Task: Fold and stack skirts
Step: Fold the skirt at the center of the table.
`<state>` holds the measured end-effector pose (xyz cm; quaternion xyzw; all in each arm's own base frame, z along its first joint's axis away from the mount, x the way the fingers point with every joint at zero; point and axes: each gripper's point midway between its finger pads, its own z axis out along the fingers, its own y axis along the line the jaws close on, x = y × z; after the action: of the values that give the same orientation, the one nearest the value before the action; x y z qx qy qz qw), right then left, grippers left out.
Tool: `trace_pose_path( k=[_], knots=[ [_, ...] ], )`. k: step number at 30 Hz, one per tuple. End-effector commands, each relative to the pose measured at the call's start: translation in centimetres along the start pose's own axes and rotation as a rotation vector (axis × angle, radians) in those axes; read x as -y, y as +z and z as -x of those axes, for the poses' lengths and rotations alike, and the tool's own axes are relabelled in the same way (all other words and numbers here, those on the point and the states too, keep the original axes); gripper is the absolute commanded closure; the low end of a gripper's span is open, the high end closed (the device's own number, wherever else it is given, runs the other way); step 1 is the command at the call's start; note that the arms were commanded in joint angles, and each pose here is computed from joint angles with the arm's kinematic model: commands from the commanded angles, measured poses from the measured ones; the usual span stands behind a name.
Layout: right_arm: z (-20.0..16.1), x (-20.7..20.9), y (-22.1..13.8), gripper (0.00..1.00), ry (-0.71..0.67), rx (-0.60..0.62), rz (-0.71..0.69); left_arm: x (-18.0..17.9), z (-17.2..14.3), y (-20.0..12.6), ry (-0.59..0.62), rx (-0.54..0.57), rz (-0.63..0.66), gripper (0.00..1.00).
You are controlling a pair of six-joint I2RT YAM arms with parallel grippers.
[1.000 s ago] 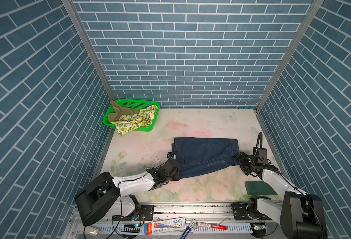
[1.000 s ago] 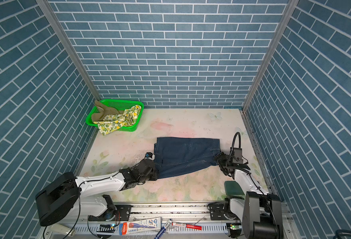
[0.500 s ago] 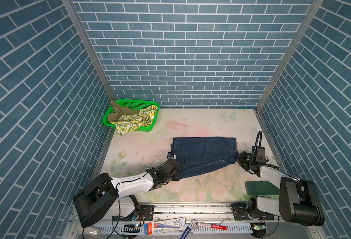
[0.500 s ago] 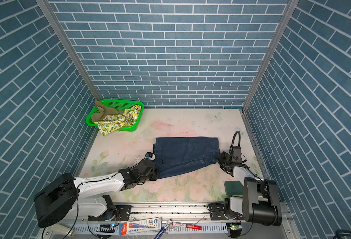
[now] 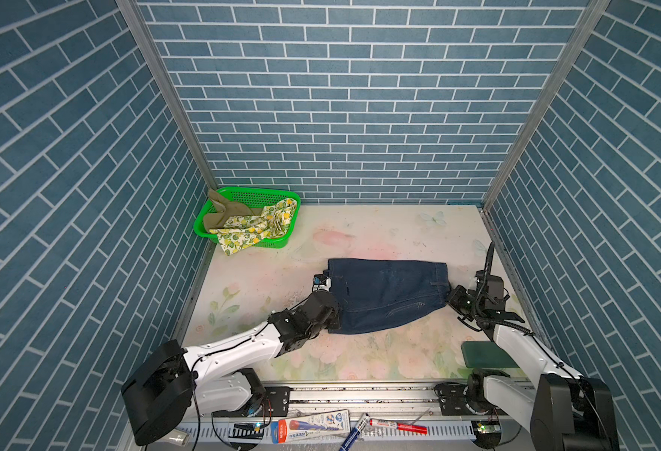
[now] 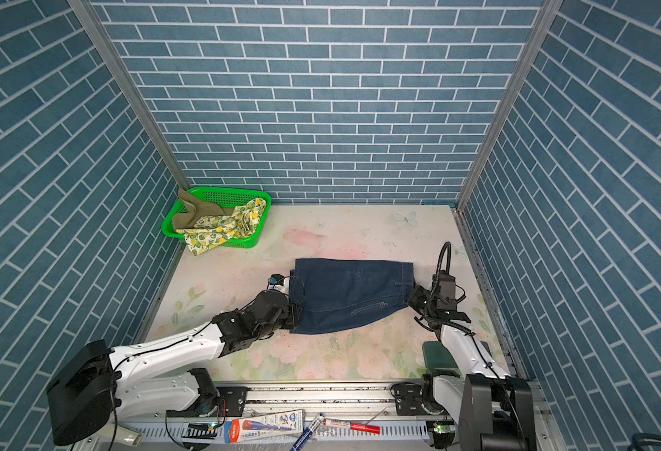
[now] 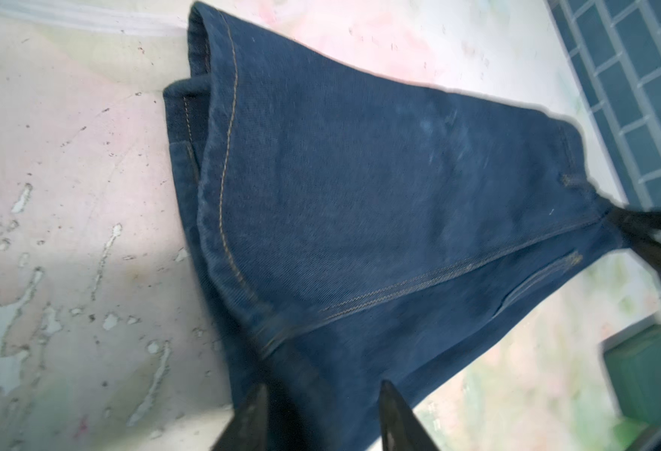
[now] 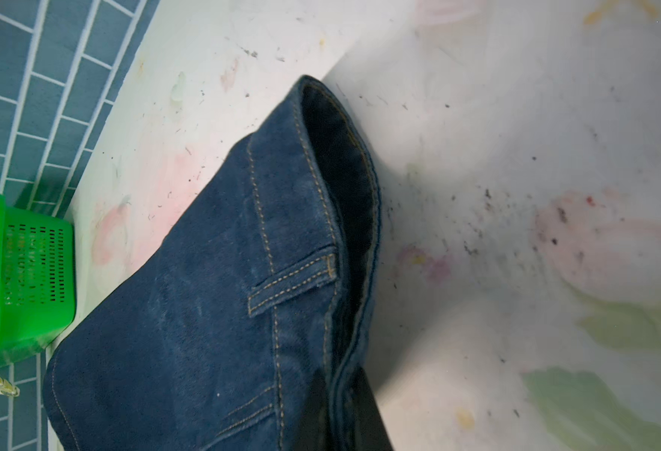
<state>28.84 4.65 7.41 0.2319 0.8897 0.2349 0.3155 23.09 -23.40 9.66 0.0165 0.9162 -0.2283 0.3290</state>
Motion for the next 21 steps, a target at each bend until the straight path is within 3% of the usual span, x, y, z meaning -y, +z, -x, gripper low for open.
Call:
trace_pose_path(
  k=[1,7,11,14,20,21],
  knots=[
    [2.3,-2.4,-1.4,1.00,-0.135,0.054,0.019,-1.1,-0.2,0.2,0.014,-0.018,0.057,0.44],
    [2.6,-6.2,-2.5,1.00,-0.313,0.052,0.064,-1.7,-1.2,1.3,-0.004,-0.047,0.074,0.39],
    [2.1,-8.4,-2.8,1.00,-0.420,0.031,0.094,-2.6,-2.2,2.5,-0.020,-0.077,0.089,0.43],
    [1.7,-10.4,-3.1,1.00,-0.487,0.018,0.139,-3.1,-3.0,3.4,-0.024,-0.097,0.097,0.53],
    [0.4,-14.5,-3.4,1.00,-0.604,0.000,0.237,-3.9,-4.7,4.7,-0.042,-0.129,0.100,0.99],
    [0.0,-15.2,-3.4,1.00,-0.623,-0.011,0.253,-4.0,-4.8,4.7,-0.044,-0.130,0.102,1.00]
  ],
)
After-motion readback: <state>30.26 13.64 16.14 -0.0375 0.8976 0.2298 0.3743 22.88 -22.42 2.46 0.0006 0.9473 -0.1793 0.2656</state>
